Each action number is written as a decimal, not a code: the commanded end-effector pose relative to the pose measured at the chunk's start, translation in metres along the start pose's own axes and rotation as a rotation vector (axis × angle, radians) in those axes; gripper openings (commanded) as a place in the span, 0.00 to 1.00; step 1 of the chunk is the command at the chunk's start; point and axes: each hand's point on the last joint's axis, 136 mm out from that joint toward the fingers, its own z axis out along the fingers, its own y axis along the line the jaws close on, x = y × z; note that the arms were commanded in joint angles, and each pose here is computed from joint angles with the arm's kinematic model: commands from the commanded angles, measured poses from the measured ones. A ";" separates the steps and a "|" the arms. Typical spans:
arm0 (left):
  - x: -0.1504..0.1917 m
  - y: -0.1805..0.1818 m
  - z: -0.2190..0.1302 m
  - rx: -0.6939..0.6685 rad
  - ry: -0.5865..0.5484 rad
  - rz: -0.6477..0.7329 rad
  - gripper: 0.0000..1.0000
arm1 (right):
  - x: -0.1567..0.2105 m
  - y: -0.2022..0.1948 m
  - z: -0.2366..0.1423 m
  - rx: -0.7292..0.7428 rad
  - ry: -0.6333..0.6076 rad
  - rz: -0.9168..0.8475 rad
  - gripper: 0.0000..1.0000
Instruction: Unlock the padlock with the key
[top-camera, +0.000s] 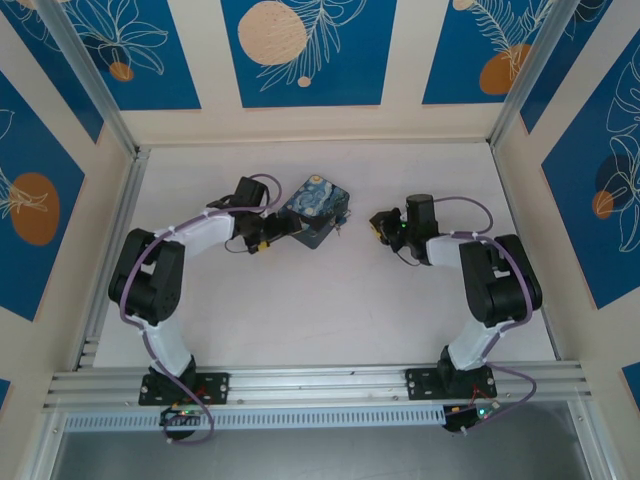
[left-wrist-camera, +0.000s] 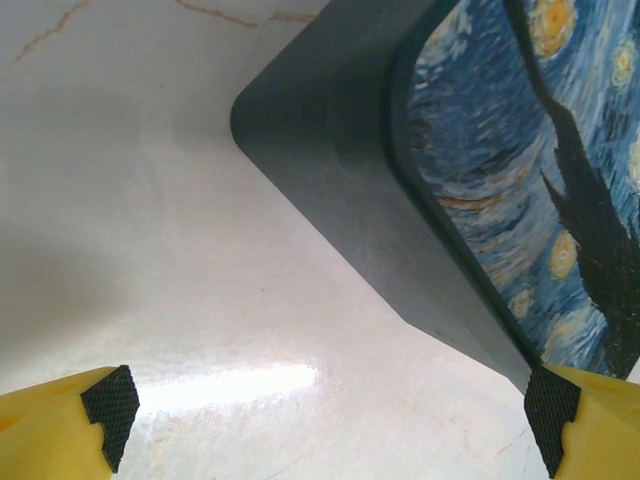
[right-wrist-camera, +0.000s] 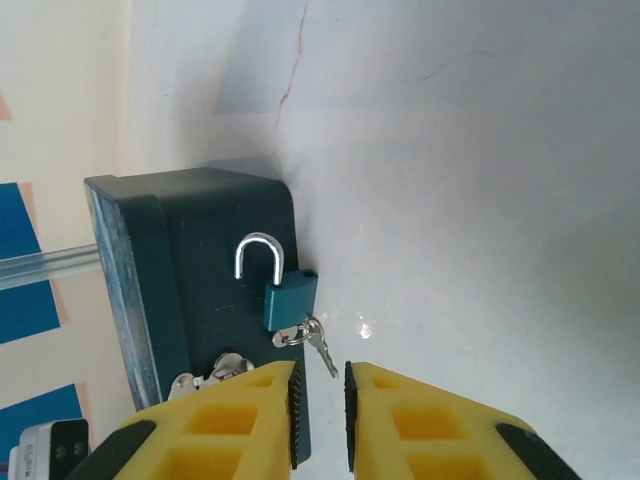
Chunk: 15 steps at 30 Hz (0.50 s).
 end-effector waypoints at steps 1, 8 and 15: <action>-0.010 0.015 -0.016 -0.055 -0.032 -0.002 1.00 | 0.017 0.020 0.000 -0.027 0.076 -0.054 0.19; -0.038 0.016 -0.044 -0.049 -0.097 -0.017 1.00 | 0.044 0.055 0.035 -0.002 0.167 -0.127 0.16; -0.054 0.011 -0.076 -0.008 -0.150 -0.037 1.00 | 0.068 0.076 0.102 0.025 0.278 -0.133 0.13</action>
